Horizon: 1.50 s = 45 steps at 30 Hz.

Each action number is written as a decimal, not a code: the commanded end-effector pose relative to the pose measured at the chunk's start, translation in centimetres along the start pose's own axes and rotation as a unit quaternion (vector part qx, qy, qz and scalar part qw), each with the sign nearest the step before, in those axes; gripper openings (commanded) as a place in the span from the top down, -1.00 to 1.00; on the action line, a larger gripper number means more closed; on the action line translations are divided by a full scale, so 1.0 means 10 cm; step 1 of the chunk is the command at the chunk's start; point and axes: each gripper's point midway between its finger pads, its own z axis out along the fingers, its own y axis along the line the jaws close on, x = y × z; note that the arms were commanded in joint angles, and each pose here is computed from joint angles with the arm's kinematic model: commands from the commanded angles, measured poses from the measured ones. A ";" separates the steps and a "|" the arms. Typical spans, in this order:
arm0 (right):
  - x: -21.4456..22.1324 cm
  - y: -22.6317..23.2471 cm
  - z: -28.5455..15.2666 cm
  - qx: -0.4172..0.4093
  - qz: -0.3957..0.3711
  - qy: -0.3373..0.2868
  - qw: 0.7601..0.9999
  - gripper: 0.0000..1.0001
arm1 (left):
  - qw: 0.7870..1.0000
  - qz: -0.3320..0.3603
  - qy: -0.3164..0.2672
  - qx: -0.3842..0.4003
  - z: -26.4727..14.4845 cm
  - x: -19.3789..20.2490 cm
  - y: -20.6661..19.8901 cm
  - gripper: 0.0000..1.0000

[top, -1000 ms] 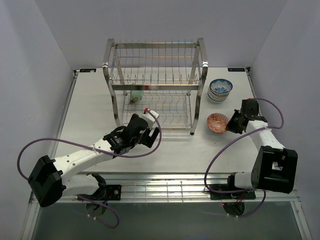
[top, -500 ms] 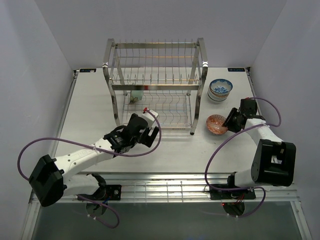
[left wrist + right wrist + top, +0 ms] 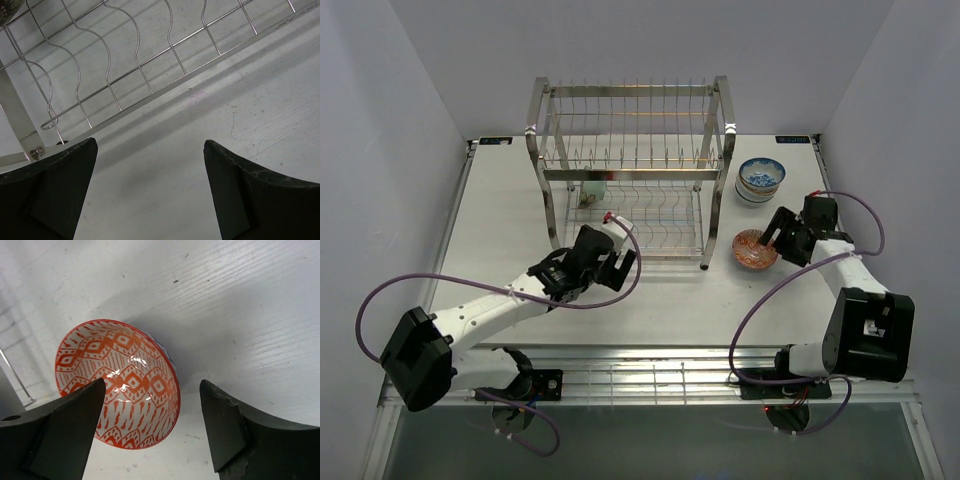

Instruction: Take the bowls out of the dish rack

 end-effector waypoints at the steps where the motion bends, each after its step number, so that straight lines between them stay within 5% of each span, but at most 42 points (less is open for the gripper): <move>1: -0.25 0.09 -0.20 -0.016 0.000 -0.048 0.999 -0.65 | 0.999 -0.026 -0.020 -0.002 0.02 -0.12 0.04 -0.96; 14: -0.22 0.23 -0.40 -0.070 -0.004 -0.063 0.996 -0.71 | 0.991 -0.131 -0.024 -0.012 0.46 -0.50 0.23 -0.96; 25: -0.09 0.29 -0.36 -0.105 -0.015 -0.054 0.993 -0.67 | 0.988 -0.065 -0.013 -0.141 1.02 -0.84 0.63 -0.96; 45: 0.01 0.28 -0.24 -0.115 -0.013 -0.033 0.993 -0.65 | 0.955 0.025 -0.079 -0.286 0.96 -1.28 1.21 -0.96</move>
